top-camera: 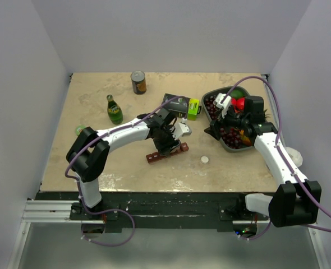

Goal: Sort the pills into containers

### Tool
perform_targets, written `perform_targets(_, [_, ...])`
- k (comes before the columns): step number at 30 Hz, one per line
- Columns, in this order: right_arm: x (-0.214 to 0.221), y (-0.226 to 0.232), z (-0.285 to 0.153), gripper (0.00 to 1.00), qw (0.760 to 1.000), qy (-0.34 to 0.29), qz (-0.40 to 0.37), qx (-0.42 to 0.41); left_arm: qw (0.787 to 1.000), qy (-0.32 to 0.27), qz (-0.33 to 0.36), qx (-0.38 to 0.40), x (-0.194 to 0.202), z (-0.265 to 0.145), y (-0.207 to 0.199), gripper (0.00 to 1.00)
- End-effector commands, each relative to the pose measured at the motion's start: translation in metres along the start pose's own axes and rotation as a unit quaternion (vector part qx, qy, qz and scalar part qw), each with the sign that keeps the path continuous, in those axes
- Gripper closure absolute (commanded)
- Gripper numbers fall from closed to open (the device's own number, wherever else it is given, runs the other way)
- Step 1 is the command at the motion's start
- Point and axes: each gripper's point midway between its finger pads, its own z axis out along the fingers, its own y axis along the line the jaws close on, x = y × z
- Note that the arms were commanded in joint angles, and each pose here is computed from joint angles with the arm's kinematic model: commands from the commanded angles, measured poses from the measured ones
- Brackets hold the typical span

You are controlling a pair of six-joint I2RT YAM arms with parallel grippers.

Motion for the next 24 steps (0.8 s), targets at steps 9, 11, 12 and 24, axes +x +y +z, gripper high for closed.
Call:
perform_targets(9, [-0.012, -0.009, -0.0044, 0.01, 1.0, -0.009, -0.019, 0.013, 1.0, 0.001, 0.011, -0.011, -0.0128, -0.0044, 0.0017, 1.0])
perform_targets(11, [-0.0114, -0.0093, -0.0041, 0.01, 1.0, -0.008, -0.018, 0.013, 1.0, 0.003, 0.011, -0.011, -0.0121, -0.0043, 0.0011, 1.0])
perform_targets(12, [-0.012, -0.0097, -0.0044, 0.01, 1.0, -0.008, -0.019, 0.014, 1.0, 0.003, 0.012, -0.011, -0.0128, -0.0044, 0.0009, 1.0])
perform_targets(24, [-0.0123, -0.009, -0.0045, 0.01, 1.0, -0.008, -0.02, 0.014, 1.0, 0.013, 0.013, -0.016, -0.012, -0.0059, 0.0011, 1.0])
